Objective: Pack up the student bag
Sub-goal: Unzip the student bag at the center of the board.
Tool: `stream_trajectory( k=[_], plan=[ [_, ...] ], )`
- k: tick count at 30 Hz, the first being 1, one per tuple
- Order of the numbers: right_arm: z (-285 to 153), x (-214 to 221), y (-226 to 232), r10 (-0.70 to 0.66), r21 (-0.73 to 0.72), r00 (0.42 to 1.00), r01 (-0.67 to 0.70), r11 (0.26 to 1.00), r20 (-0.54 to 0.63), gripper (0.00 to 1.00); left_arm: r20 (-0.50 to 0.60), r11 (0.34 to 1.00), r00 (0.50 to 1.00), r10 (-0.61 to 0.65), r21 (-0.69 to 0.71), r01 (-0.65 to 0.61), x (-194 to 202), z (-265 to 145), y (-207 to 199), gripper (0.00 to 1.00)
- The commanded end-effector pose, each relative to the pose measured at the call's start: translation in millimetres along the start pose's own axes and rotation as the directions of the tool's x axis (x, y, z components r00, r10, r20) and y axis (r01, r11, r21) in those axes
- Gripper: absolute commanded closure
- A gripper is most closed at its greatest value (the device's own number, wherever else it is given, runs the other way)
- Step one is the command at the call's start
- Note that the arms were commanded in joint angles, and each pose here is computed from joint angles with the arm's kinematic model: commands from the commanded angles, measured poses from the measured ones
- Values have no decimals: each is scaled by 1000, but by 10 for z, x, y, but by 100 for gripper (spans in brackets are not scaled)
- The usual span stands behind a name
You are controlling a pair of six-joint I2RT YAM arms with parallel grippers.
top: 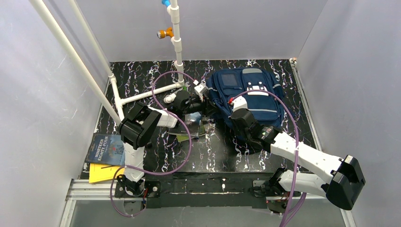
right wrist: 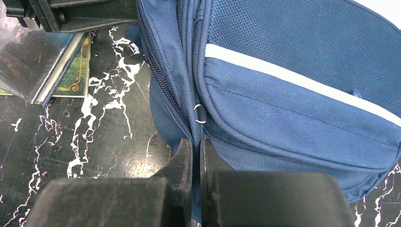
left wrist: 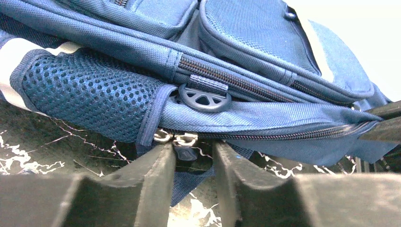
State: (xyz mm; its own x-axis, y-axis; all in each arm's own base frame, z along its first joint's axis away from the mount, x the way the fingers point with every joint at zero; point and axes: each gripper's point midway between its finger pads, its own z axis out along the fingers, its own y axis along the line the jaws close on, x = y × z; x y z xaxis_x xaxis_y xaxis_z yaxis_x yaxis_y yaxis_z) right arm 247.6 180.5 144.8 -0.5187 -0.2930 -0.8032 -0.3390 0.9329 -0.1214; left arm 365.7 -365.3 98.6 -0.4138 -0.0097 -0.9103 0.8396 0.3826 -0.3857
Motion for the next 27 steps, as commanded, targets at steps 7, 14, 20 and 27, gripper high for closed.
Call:
stream_trajectory(
  k=[7,14,20,27],
  plan=[
    [-121,-568,47,142,-39,975,-138,990,172,99,41,999,999,-17,30,16,-155,6,-99,96],
    [-45,-433,-5,91,8,987,-93,996,132,99,-26,984,984,-175,-40,174,-218,-197,-232,100],
    [17,-339,-29,74,32,990,-78,996,121,99,-263,882,855,-446,32,470,-194,-321,-720,100],
    [222,-440,120,72,22,990,-75,997,122,99,-402,780,753,-521,135,611,-183,-428,-1219,100]
  ],
)
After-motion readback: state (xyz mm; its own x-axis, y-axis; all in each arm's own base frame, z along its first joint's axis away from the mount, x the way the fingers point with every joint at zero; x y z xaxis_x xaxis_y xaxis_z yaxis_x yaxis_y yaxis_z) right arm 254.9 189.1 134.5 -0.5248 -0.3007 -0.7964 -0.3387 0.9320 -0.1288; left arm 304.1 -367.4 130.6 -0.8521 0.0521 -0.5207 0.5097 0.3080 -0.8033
